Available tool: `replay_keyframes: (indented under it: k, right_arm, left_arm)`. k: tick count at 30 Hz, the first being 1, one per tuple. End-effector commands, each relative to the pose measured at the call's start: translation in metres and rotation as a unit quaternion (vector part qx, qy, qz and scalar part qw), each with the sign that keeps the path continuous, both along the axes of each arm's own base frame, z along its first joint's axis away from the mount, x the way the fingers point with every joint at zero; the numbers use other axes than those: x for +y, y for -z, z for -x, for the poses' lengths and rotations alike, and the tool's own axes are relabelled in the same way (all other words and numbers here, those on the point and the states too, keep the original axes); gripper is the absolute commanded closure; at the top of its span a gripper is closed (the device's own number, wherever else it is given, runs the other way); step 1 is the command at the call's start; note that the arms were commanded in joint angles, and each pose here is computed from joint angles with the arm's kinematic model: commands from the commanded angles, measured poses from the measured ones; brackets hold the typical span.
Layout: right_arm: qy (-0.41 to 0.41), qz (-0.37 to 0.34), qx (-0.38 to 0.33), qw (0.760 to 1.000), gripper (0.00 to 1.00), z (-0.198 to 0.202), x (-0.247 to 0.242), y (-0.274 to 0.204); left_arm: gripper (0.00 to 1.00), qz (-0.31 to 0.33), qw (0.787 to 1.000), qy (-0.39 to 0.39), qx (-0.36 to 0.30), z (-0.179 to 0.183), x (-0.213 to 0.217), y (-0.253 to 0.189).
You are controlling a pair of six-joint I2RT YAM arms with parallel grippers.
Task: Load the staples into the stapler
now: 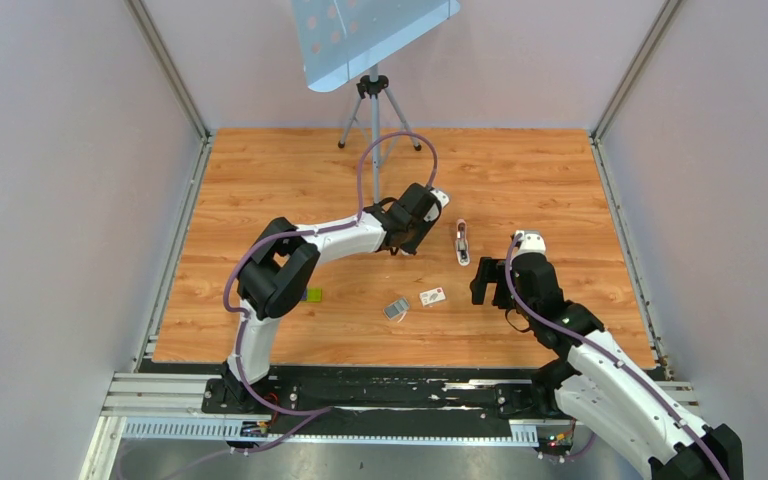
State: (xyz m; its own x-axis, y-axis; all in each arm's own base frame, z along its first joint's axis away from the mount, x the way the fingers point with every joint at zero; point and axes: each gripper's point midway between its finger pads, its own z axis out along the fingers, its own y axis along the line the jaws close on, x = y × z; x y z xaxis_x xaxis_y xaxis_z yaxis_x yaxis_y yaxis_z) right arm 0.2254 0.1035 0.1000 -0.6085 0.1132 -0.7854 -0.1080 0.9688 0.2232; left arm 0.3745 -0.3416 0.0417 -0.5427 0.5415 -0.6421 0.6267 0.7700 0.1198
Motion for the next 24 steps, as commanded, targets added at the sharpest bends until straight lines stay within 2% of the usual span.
replay_keyframes:
  k: [1,12,16,24]
  right_arm:
    - [0.005,-0.006,-0.001,1.0,0.0,-0.001,-0.001,-0.002]
    - [0.005,-0.005,-0.003,1.0,0.0,-0.001,-0.002,-0.002]
    - [0.004,-0.004,-0.007,1.0,0.0,-0.002,-0.002,-0.005]
    - [0.004,-0.004,-0.009,1.0,0.0,-0.004,-0.001,-0.008]
  left_arm:
    - [0.75,0.006,1.0,-0.001,0.005,0.007,0.004,-0.01]
    - [0.65,0.074,0.995,-0.047,-0.039,-0.006,0.0,-0.054]
    - [0.64,0.085,0.992,-0.075,-0.045,-0.016,0.01,-0.055]
    - [0.62,0.092,0.992,-0.075,-0.042,-0.021,0.005,-0.043]
